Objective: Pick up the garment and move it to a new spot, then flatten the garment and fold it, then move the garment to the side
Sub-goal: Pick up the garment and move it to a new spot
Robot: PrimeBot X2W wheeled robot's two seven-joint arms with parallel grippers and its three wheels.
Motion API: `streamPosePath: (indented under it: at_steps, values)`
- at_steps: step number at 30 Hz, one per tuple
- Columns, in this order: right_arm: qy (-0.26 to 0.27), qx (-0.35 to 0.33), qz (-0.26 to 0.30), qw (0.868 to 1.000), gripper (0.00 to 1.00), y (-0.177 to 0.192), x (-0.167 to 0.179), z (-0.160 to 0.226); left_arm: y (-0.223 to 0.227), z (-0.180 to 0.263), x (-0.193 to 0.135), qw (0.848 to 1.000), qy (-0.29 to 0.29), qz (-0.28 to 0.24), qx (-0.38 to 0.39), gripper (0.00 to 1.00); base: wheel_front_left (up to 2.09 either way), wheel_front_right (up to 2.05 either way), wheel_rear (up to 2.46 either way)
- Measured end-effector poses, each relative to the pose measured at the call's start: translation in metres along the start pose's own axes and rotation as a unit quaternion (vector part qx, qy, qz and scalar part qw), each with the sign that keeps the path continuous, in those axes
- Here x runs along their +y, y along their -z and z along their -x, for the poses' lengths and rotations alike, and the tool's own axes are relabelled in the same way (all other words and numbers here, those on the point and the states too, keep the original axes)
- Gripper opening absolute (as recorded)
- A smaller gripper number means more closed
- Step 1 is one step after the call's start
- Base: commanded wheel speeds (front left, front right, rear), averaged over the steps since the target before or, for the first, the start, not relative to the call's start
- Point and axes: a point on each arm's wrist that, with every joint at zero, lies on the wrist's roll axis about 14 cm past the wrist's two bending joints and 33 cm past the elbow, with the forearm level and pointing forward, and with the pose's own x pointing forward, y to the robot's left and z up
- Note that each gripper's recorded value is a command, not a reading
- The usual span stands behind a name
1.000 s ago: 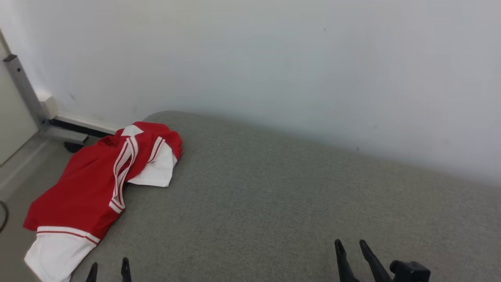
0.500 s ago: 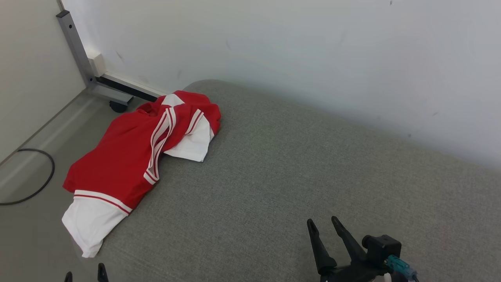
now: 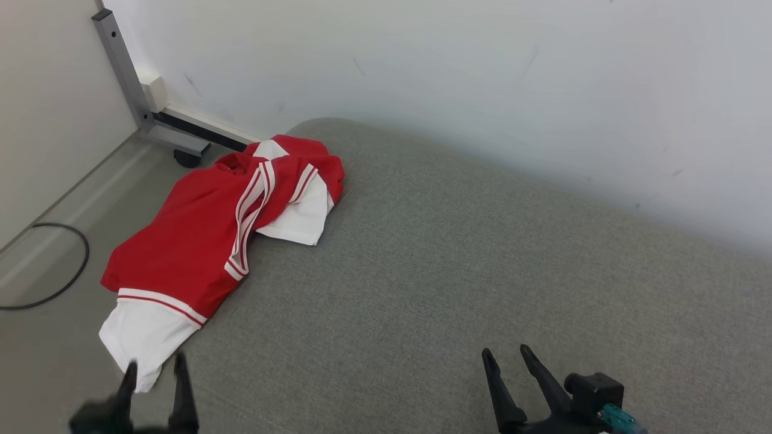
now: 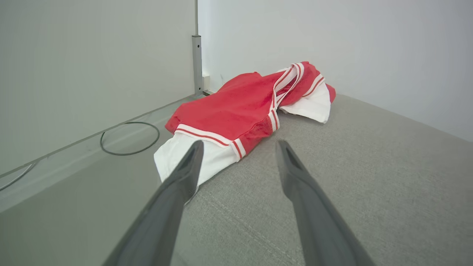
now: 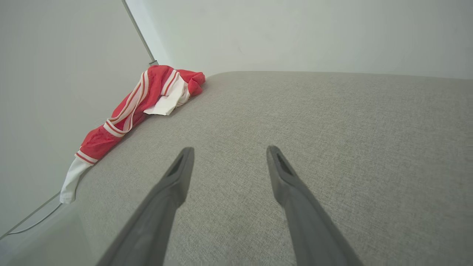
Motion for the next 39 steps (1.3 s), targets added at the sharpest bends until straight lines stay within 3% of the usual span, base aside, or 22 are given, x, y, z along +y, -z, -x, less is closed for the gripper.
streamPosePath:
  at_steps: [9, 15, 24, 33, 34, 35, 36, 39]
  values:
    - [0.000, 0.030, 0.018, 0.999, 1.00, 0.016, -0.005, 0.009, -0.037, -0.085, -0.055, 0.996, 0.073, -0.018, 0.041, 1.00, 0.00, 0.00, 0.00]
    - [-0.021, 0.035, 0.033, 0.999, 1.00, 0.006, 0.003, 0.007, -0.028, -0.127, -0.060, 0.991, 0.061, -0.032, 0.114, 1.00, 0.00, 0.00, 0.00]
    - [0.015, 0.048, 0.012, 0.999, 1.00, 0.005, -0.023, 0.021, 0.024, -0.167, -0.067, 0.968, 0.025, -0.082, 0.237, 1.00, 0.00, 0.00, 0.00]
    - [0.064, 0.075, -0.017, 0.995, 1.00, 0.023, -0.053, 0.039, 0.092, -0.165, -0.053, 0.932, -0.031, -0.105, 0.345, 1.00, 0.00, 0.00, 0.00]
    - [0.068, 0.077, -0.020, 0.995, 1.00, 0.024, -0.055, 0.040, 0.096, -0.165, -0.055, 0.928, -0.027, -0.107, 0.357, 0.92, 0.00, 0.00, 0.00]
    - [0.070, 0.077, -0.021, 0.994, 1.00, 0.025, -0.057, 0.041, 0.098, -0.166, -0.058, 0.927, -0.022, -0.110, 0.359, 0.38, 0.00, 0.00, 0.00]
    - [0.073, 0.077, -0.025, 0.994, 1.00, 0.025, -0.058, 0.042, 0.096, -0.171, -0.060, 0.929, -0.015, -0.114, 0.351, 0.00, 0.00, 0.00, 0.00]
    - [0.073, 0.071, -0.030, 0.994, 1.00, 0.024, -0.058, 0.041, 0.082, -0.183, -0.068, 0.936, 0.001, -0.120, 0.331, 0.00, 0.00, 0.00, 0.00]
